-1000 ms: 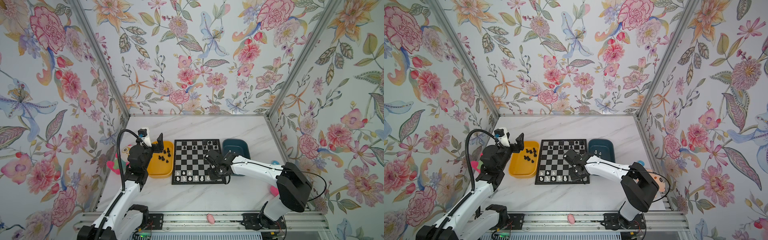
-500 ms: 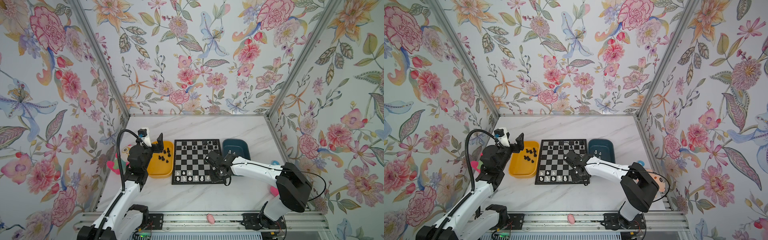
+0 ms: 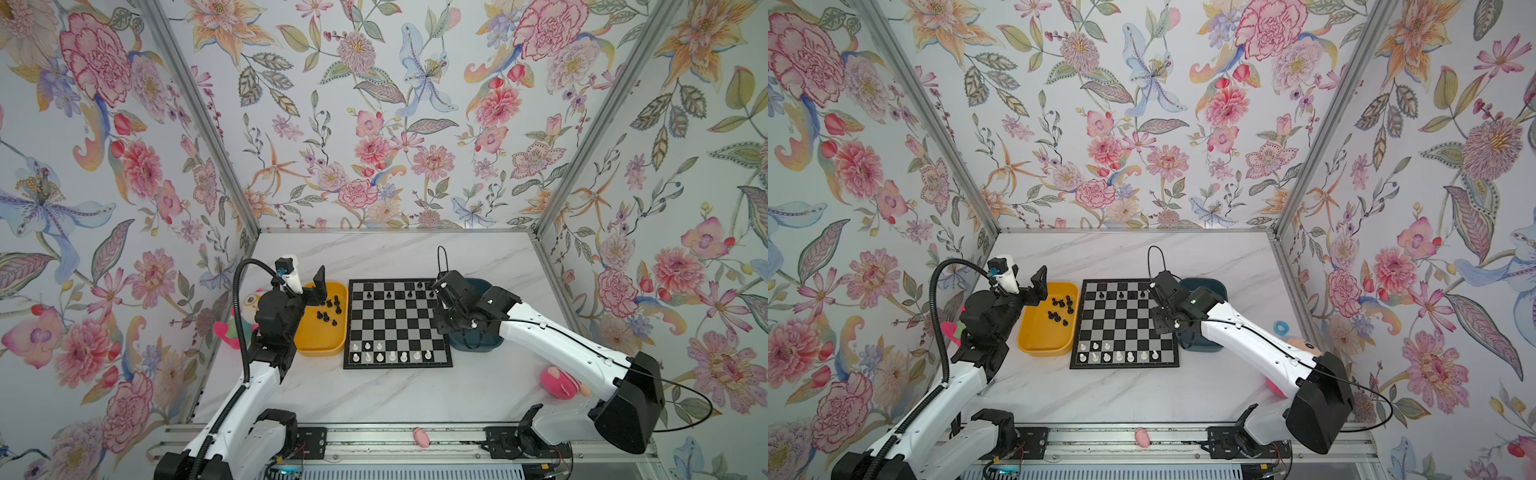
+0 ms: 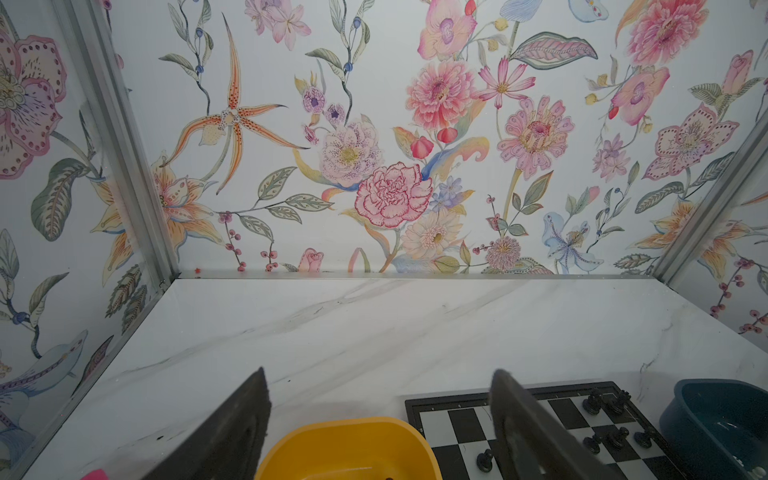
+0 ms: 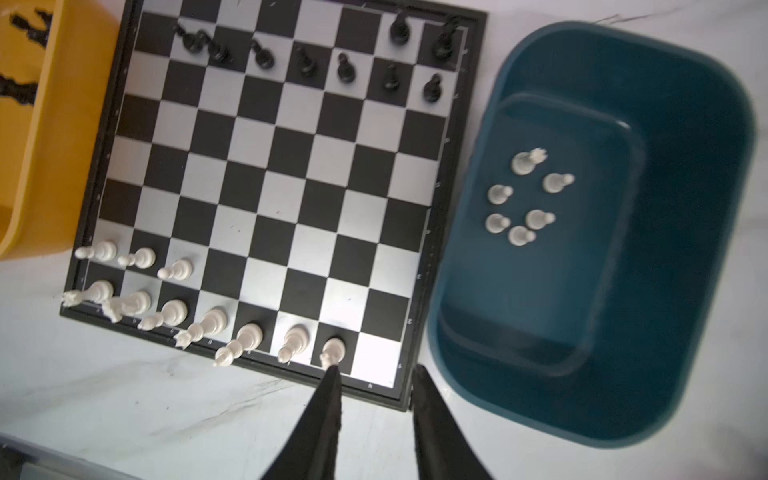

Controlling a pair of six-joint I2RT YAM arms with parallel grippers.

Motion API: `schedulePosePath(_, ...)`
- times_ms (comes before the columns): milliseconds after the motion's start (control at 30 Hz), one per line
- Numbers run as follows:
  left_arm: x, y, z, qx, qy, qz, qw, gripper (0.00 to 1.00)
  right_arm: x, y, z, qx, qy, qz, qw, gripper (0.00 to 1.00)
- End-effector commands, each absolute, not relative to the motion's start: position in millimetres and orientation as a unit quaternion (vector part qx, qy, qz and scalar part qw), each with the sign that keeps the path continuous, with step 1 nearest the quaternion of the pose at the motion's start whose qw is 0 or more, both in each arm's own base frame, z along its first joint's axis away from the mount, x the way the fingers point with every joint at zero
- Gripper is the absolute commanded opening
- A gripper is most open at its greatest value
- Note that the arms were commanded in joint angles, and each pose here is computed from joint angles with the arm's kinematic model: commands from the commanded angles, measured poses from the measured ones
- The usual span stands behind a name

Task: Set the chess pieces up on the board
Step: 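Move the open right gripper back over the teal tray, then lower the right gripper and grasp another white piece in the teal tray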

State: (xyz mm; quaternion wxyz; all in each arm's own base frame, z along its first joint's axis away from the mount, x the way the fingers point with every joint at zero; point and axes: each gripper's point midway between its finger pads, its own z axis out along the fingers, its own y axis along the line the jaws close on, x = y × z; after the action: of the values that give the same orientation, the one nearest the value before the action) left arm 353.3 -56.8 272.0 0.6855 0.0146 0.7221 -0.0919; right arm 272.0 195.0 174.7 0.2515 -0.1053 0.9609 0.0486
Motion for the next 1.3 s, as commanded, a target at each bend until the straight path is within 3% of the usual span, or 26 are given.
schedulePosePath(0,357.2,-57.6,267.2,0.015,0.728,-0.082,0.681,0.84,283.2,162.9,175.4,-0.109,0.962,0.001,0.252,0.3)
schedulePosePath(467,381.1,-56.3,255.4,0.006,0.761,-0.063,0.645,0.83,363.6,112.1,134.5,-0.028,0.967,0.037,0.252,0.35)
schedulePosePath(1267,392.8,-57.8,244.9,0.009,0.774,-0.052,0.631,0.83,404.3,128.3,62.9,-0.032,0.978,0.07,0.193,0.31)
